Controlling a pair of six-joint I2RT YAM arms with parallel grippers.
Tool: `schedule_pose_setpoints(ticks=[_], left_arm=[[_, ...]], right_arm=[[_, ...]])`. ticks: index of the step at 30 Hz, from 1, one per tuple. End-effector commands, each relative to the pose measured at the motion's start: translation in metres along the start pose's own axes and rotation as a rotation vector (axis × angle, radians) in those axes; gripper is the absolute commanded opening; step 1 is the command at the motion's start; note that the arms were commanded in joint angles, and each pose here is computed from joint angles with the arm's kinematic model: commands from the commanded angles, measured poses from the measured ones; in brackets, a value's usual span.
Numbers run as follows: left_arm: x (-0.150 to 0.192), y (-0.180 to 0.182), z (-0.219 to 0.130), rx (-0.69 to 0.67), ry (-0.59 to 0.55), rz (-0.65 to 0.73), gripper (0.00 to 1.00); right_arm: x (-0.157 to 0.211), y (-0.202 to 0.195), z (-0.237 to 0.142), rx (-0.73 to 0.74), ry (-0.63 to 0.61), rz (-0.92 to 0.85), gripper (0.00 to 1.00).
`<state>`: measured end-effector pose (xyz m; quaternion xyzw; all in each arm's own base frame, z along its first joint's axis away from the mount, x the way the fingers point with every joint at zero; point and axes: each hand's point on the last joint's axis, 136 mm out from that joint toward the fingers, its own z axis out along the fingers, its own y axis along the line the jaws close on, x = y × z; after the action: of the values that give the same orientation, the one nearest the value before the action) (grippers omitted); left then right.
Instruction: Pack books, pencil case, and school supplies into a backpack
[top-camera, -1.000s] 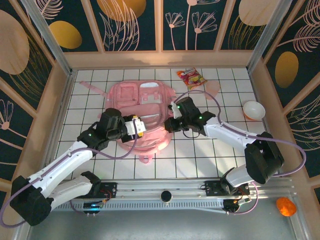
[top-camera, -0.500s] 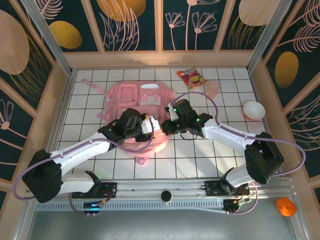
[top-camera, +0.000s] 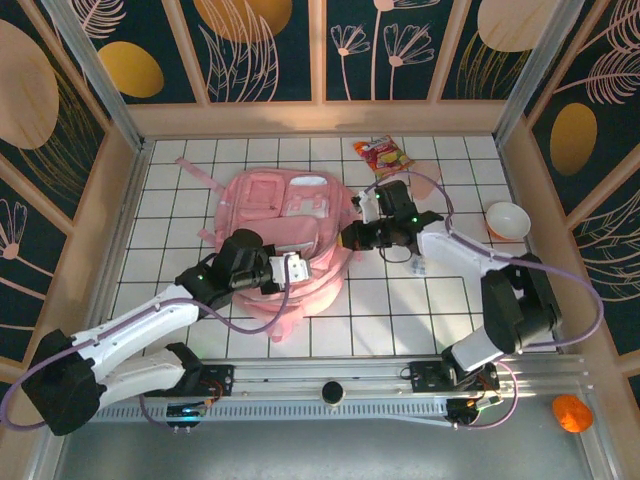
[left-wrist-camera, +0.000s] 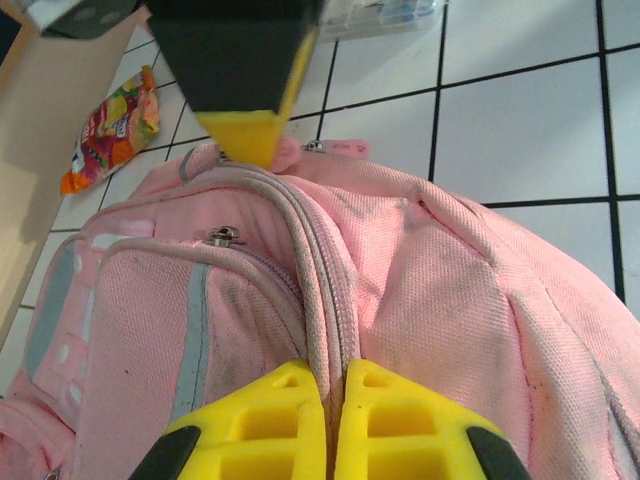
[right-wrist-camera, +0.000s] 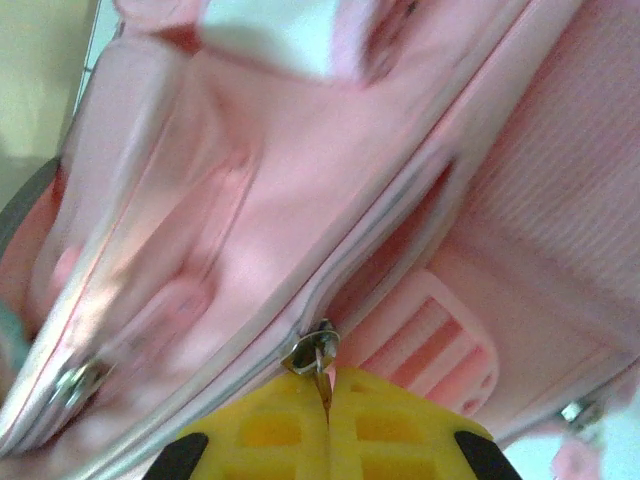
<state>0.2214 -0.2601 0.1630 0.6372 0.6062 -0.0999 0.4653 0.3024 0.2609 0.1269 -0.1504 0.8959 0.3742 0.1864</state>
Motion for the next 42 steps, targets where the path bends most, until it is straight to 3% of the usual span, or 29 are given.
schedule_pose_setpoints(ticks=[1, 9, 12, 14, 15, 17, 23, 27, 33, 38, 42], left_arm=[[0.009, -0.035, -0.009, 0.147, 0.001, 0.070, 0.00], [0.008, -0.028, -0.010, 0.119, 0.015, 0.039, 0.01], [-0.008, -0.011, -0.020, 0.048, -0.024, -0.018, 0.41], [-0.017, 0.002, -0.030, -0.027, -0.057, -0.049, 0.61], [-0.019, 0.008, -0.035, -0.065, -0.064, -0.059, 0.65], [-0.013, 0.014, -0.037, -0.105, -0.041, -0.053, 0.69], [0.038, 0.010, -0.020, -0.095, 0.198, 0.045, 0.76], [0.047, 0.015, -0.015, -0.103, 0.252, 0.085, 0.78], [0.058, 0.021, -0.004, -0.129, 0.300, 0.104, 0.75], [0.051, 0.021, 0.005, -0.100, 0.264, 0.097, 0.40], [0.028, 0.022, -0.004, -0.080, 0.145, 0.024, 0.08]], right_arm=[[-0.062, -0.057, -0.019, 0.168, -0.180, -0.010, 0.00], [-0.066, -0.050, -0.026, 0.139, -0.205, -0.048, 0.01], [-0.055, -0.035, -0.041, 0.141, -0.234, -0.084, 0.33], [-0.047, -0.027, -0.056, 0.155, -0.270, -0.110, 0.38], [-0.043, -0.023, -0.064, 0.159, -0.296, -0.129, 0.38], [-0.039, -0.014, -0.081, 0.161, -0.364, -0.175, 0.39], [-0.034, 0.017, -0.121, 0.118, -0.558, -0.360, 0.44], [-0.030, 0.032, -0.129, 0.088, -0.597, -0.485, 0.44], [-0.034, 0.047, -0.137, 0.055, -0.656, -0.589, 0.44], [-0.037, 0.056, -0.146, 0.040, -0.714, -0.650, 0.45], [-0.033, 0.066, -0.156, 0.032, -0.788, -0.754, 0.44]])
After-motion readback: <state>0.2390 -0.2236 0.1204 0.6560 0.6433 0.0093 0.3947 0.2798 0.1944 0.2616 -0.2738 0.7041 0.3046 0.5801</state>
